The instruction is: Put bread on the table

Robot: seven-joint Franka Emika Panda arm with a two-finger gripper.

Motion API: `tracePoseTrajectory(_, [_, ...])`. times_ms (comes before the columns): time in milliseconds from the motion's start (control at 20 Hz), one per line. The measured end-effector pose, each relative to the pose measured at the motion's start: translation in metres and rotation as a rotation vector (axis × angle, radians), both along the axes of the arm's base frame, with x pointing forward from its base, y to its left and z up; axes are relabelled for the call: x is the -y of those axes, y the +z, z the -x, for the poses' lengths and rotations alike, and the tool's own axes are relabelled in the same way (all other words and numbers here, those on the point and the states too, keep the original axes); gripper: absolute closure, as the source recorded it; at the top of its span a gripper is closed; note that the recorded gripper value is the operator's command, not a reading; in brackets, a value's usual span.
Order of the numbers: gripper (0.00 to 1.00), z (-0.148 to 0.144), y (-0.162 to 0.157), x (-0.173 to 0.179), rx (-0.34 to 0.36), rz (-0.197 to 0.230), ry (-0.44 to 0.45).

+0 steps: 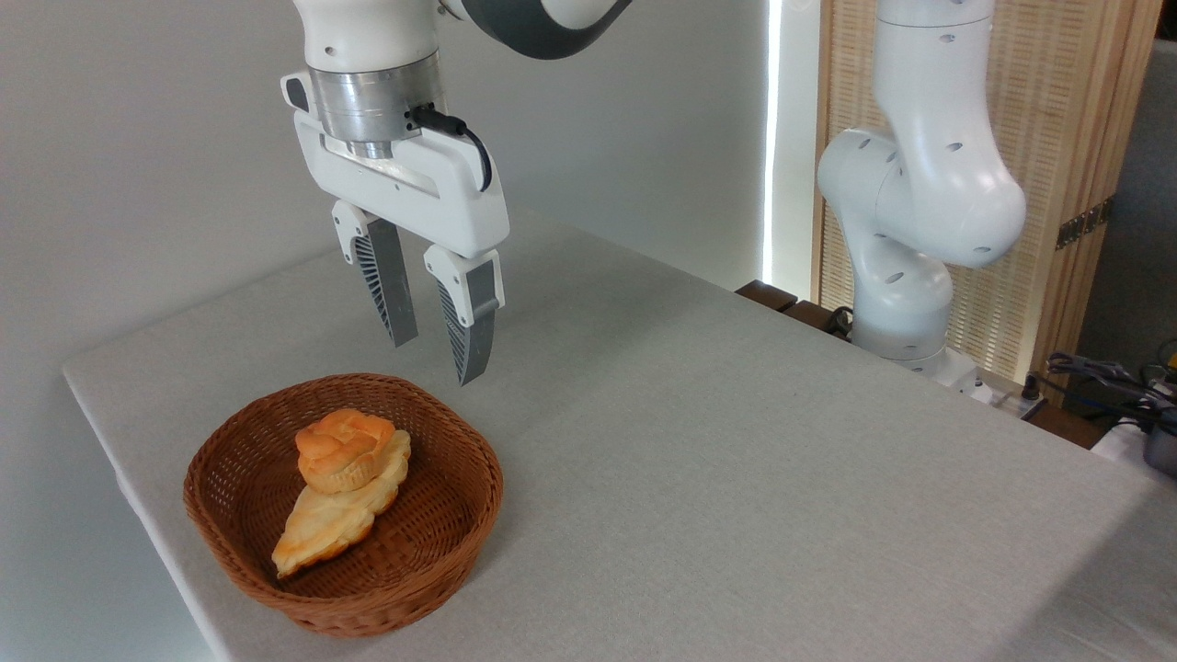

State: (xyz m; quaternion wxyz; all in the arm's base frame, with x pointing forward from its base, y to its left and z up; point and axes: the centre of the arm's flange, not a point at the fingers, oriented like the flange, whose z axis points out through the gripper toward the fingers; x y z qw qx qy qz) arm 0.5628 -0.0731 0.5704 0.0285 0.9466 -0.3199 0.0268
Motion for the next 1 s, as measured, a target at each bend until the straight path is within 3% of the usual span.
tracePoseTrajectory(1000, [0.0,0.002,-0.007,0.017,-0.031,-0.002,-0.03])
